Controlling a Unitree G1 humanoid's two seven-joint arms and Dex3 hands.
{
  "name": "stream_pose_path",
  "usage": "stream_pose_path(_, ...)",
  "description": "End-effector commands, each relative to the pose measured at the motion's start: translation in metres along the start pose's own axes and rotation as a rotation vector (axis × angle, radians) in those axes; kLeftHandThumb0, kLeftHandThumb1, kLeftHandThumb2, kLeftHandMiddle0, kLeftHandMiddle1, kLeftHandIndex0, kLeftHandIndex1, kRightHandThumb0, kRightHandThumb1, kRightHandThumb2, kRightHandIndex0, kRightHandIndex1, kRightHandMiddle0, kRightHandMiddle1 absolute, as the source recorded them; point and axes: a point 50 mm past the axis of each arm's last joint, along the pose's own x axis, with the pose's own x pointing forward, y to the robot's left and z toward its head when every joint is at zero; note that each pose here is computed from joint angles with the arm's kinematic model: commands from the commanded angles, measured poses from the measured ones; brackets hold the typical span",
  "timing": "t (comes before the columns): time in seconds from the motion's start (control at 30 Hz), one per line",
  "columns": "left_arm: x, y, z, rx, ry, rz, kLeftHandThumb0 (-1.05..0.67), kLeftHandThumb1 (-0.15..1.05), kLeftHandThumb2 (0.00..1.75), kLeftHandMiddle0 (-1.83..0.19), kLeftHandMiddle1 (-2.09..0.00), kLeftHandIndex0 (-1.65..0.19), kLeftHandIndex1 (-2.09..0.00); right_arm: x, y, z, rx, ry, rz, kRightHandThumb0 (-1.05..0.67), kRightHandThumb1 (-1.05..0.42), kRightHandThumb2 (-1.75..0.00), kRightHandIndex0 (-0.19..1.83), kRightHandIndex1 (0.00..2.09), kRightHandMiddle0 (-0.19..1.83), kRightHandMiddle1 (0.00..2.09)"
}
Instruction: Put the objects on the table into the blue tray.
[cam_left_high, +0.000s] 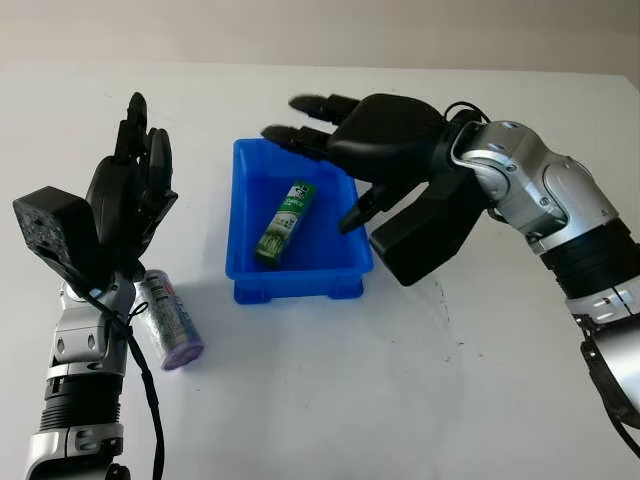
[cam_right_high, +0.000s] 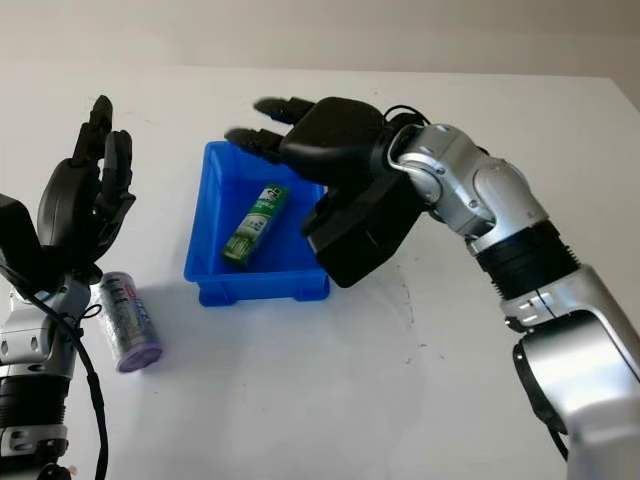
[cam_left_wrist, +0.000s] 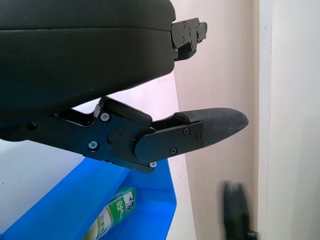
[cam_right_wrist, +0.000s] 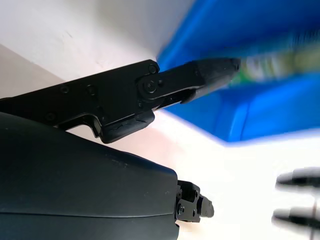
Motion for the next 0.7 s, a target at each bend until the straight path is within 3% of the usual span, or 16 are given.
stream_pose_path(0.0, 0.0, 0.001, 0.001, 0.011, -0.009, 0.003, -0.74, 1.05, 0.63, 0.16, -0.06, 0.17, -0.05, -0.003, -0.002, -0.004, 0.091, 0.023, -0.099, -0.68, -1.05, -0.21, -0.19, 0.0, -0.19, 0.0)
stream_pose_path(0.23, -0.001, 0.002, 0.001, 0.001, -0.011, 0.006, -0.74, 1.05, 0.63, 0.16, -0.05, 0.16, -0.06, -0.016, -0.002, -0.027, 0.494, 0.134, -0.359, -0.79, -1.05, -0.45, -0.19, 0.0, -0.19, 0.0)
stream_pose_path(0.4, 0.0, 0.005, 0.001, -0.002, -0.009, 0.003, -0.74, 1.05, 0.63, 0.16, -0.05, 0.16, -0.06, -0.034, 0.023, -0.043, 0.904, 0.266, -0.514, -0.81, -1.05, -0.59, -0.19, 0.0, -0.19, 0.0)
stream_pose_path(0.57, -0.001, 0.006, 0.001, -0.001, -0.003, 0.005, -0.74, 1.05, 0.63, 0.15, -0.06, 0.15, -0.06, -0.048, 0.051, -0.039, 1.146, 0.378, -0.569, -0.78, -1.05, -0.67, -0.19, 0.0, -0.19, 0.0)
stream_pose_path(0.67, 0.0, 0.006, 0.001, 0.003, -0.006, -0.002, -0.74, 1.05, 0.63, 0.15, -0.06, 0.15, -0.06, -0.056, 0.064, -0.035, 1.211, 0.414, -0.537, -0.77, -1.05, -0.68, -0.19, 0.0, -0.19, 0.0)
